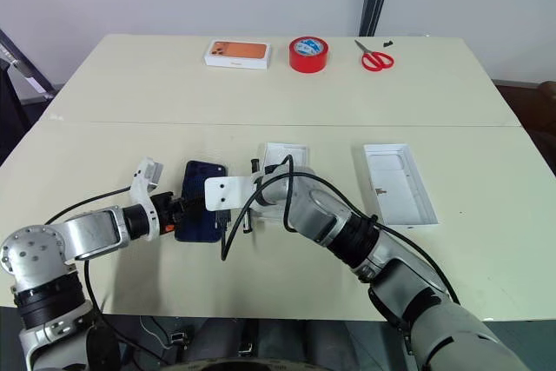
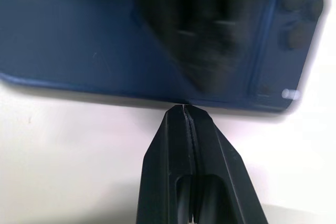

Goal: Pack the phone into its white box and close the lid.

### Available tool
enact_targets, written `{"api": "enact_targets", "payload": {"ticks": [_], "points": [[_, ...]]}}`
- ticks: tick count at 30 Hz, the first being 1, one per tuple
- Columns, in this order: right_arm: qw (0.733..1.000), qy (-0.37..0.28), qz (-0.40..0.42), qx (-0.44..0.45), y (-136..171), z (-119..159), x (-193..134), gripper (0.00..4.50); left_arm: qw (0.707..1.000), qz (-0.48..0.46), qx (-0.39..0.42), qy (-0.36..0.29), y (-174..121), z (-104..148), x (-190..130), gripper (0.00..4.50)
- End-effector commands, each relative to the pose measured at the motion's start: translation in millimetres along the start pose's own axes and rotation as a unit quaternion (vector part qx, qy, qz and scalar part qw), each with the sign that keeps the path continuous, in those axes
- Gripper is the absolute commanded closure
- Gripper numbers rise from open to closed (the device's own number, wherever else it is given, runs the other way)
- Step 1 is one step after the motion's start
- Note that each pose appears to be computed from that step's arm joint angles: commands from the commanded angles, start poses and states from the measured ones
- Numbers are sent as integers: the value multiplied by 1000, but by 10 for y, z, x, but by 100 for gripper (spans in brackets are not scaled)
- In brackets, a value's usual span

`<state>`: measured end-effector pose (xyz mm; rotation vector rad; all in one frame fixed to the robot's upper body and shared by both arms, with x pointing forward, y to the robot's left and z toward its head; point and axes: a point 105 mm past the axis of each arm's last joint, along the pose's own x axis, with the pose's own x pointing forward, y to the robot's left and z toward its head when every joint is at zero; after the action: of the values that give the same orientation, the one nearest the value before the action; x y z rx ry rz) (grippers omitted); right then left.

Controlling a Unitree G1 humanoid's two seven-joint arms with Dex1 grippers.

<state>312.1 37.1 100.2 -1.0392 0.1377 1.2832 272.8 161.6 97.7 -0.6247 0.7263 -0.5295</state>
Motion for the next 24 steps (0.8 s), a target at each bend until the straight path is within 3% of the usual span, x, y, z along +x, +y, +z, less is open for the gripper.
{"api": "enact_targets", "payload": {"ticks": [1,15,21,24], "points": [[999,-23,-25,-13,-123,124,-127,450,1000,-7,-5,-12,-12,76,-49,169],[997,-70,-35,27,-219,176,-608,450,999,-2,-40,-31,-56,160,-144,169],[996,-65,-41,43,-229,102,-669,450,998,6,-49,-26,-99,164,-174,448],[996,-64,-42,46,-226,90,-684,450,998,2,-62,-33,-133,191,-199,448]]}}
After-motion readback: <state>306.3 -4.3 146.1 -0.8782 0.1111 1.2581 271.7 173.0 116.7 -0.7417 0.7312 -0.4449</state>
